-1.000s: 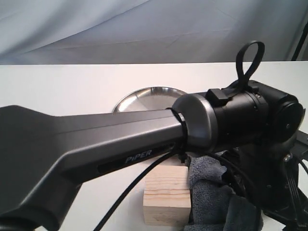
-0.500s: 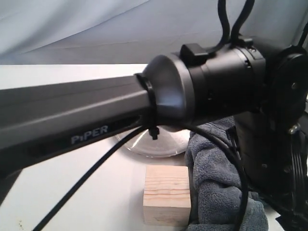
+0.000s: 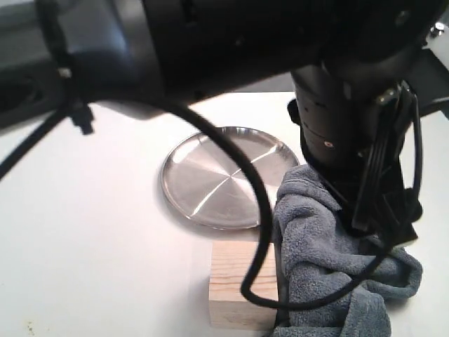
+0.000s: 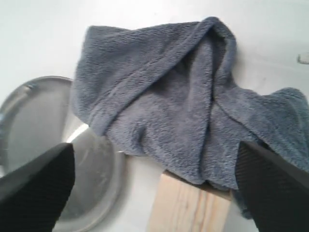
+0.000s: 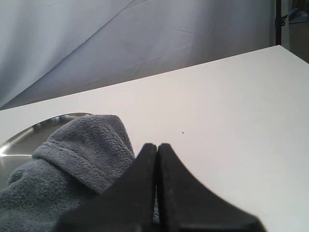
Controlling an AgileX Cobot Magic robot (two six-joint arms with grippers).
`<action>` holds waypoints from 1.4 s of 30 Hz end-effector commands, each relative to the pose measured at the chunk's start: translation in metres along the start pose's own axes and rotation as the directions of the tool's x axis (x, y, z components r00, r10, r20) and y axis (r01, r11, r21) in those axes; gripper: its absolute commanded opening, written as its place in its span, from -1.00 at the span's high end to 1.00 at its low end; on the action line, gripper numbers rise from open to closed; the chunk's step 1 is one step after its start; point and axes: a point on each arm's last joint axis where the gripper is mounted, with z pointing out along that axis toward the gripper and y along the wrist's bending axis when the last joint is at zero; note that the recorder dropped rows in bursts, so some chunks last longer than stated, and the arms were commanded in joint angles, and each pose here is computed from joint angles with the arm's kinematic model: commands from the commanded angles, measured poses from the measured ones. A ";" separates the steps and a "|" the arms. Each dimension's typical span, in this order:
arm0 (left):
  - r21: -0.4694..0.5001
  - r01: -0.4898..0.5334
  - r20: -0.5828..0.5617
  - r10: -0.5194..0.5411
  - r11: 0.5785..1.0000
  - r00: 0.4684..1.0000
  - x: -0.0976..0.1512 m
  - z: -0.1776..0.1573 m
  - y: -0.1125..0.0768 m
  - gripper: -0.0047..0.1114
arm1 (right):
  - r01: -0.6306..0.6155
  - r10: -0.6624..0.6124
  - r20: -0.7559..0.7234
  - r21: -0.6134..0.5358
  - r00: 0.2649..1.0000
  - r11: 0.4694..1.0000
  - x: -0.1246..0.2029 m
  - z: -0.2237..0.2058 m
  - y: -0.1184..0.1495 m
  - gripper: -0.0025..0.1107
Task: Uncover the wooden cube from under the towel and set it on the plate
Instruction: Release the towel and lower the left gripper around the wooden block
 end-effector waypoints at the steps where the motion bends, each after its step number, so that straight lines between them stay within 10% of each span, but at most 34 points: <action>1: -0.039 -0.083 0.028 0.084 0.996 0.996 0.003 -0.018 0.010 -0.55 | -0.009 0.009 -0.008 -0.001 1.000 1.000 0.002 0.000 0.000 0.90; 11: 0.002 -0.225 -0.151 0.223 0.974 0.963 0.042 0.013 0.008 -0.55 | -0.009 0.009 -0.008 -0.001 1.000 1.000 0.002 0.000 0.000 0.90; 22: 0.268 0.000 -0.208 0.058 0.964 0.976 0.089 0.045 0.024 -0.55 | -0.009 0.009 -0.008 -0.001 1.000 1.000 0.002 0.000 0.000 0.90; 42: 0.369 -0.153 -0.217 0.245 0.917 0.945 0.102 0.103 0.013 -0.55 | -0.009 0.009 -0.008 -0.001 1.000 1.000 0.002 0.000 0.000 0.90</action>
